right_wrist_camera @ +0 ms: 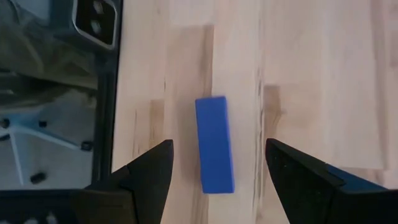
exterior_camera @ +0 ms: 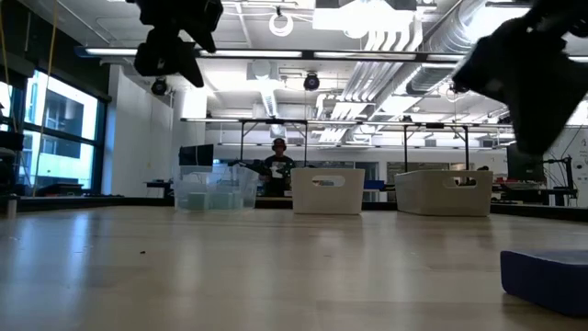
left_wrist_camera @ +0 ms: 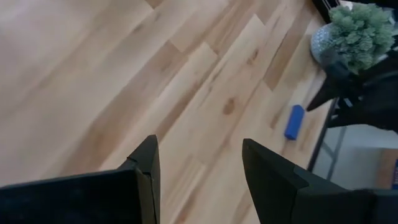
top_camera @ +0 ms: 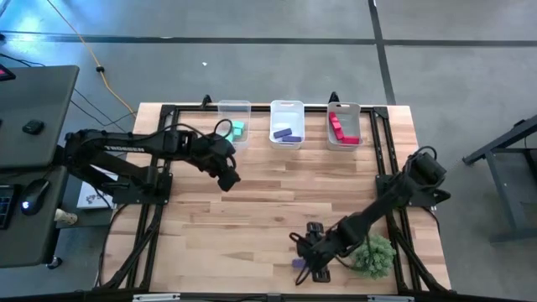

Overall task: Sort & place blocks by color
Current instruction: Put the violet block into the white bin

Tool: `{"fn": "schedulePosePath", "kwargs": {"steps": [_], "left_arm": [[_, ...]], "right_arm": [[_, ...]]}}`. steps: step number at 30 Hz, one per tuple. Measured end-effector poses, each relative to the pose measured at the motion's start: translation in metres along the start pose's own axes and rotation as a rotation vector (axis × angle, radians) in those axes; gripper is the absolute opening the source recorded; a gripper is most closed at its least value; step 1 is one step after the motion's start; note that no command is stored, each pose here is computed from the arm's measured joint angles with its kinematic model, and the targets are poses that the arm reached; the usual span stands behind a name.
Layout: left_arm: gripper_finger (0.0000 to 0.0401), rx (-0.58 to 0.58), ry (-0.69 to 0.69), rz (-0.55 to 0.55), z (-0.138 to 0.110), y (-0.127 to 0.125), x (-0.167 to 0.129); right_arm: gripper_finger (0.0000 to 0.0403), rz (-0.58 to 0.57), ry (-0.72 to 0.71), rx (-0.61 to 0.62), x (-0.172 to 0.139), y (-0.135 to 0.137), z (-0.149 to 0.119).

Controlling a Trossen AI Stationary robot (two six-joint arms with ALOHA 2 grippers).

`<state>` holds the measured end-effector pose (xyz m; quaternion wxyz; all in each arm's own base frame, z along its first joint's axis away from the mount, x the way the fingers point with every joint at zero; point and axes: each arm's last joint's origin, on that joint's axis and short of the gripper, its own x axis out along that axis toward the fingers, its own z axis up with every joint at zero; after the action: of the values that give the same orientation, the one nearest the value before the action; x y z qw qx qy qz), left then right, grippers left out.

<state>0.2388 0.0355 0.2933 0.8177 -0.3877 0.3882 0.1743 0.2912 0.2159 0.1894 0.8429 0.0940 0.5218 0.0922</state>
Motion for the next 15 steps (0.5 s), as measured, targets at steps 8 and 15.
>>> {"fn": "schedulePosePath", "kwargs": {"steps": [8,15], "left_arm": [[0.0142,-0.018,0.034,-0.025,-0.012,-0.011,0.002],[0.0142,-0.013,0.023,-0.01,-0.019,-0.018,0.002]], "right_arm": [[0.0245,-0.036,0.048,-0.035,0.021,0.007,-0.014],[0.0245,-0.077,0.045,-0.053,0.028,0.009,-0.019]]}}
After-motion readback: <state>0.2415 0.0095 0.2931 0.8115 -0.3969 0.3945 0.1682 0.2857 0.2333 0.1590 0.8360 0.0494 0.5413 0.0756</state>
